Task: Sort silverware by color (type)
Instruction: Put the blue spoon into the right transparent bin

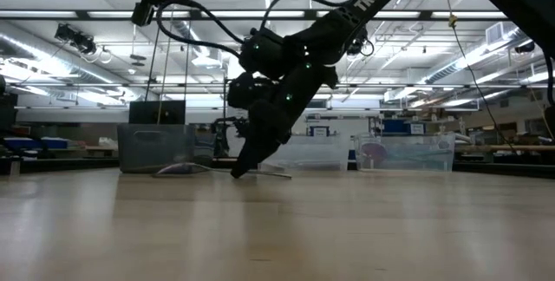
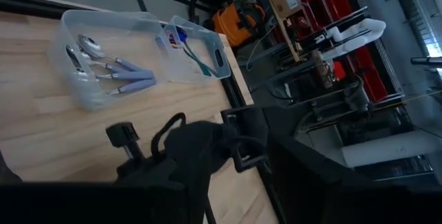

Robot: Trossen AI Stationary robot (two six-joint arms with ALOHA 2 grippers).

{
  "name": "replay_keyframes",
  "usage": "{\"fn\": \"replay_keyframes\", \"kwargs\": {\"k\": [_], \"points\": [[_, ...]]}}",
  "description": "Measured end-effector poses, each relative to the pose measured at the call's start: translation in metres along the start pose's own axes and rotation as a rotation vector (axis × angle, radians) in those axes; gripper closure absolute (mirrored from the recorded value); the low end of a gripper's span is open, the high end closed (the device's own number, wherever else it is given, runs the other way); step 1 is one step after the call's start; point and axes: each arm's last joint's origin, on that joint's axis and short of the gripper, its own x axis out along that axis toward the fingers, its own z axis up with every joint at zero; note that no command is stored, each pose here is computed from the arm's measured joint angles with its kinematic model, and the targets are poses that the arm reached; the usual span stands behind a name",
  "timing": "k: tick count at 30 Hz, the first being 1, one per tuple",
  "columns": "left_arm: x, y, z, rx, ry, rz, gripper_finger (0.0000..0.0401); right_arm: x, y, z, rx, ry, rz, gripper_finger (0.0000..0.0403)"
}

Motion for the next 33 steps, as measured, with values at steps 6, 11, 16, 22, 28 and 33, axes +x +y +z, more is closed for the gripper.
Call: {"fn": "replay_keyframes", "kwargs": {"k": [6,11,16,22,28,33], "points": [[0.000,0.000,0.000,0.002,0.002,0.004,0.0252,-0.019,0.005,0.004,0.019,0.018,0.031,0.0369],[0.000,0.000,0.000,0.011,0.002,0.004,0.0252,-0.035,0.001,0.009,0.029,0.013,0.016,0.0369],[0.000,0.001,0.000,0.018,0.003,0.006,0.0252,-0.045,0.001,0.009,0.038,0.036,0.009,0.0369],[0.000,0.002,-0.001,0.030,0.009,0.016,0.0252,-0.055,0.004,0.008,0.026,0.075,0.013,0.0368],[0.000,0.002,-0.001,0.030,0.010,0.018,0.0252,-0.080,0.003,0.013,-0.004,0.085,-0.061,0.0368],[0.000,0.002,-0.001,0.030,0.010,0.018,0.0252,-0.113,-0.006,0.020,-0.003,0.046,-0.132,0.0368]]}}
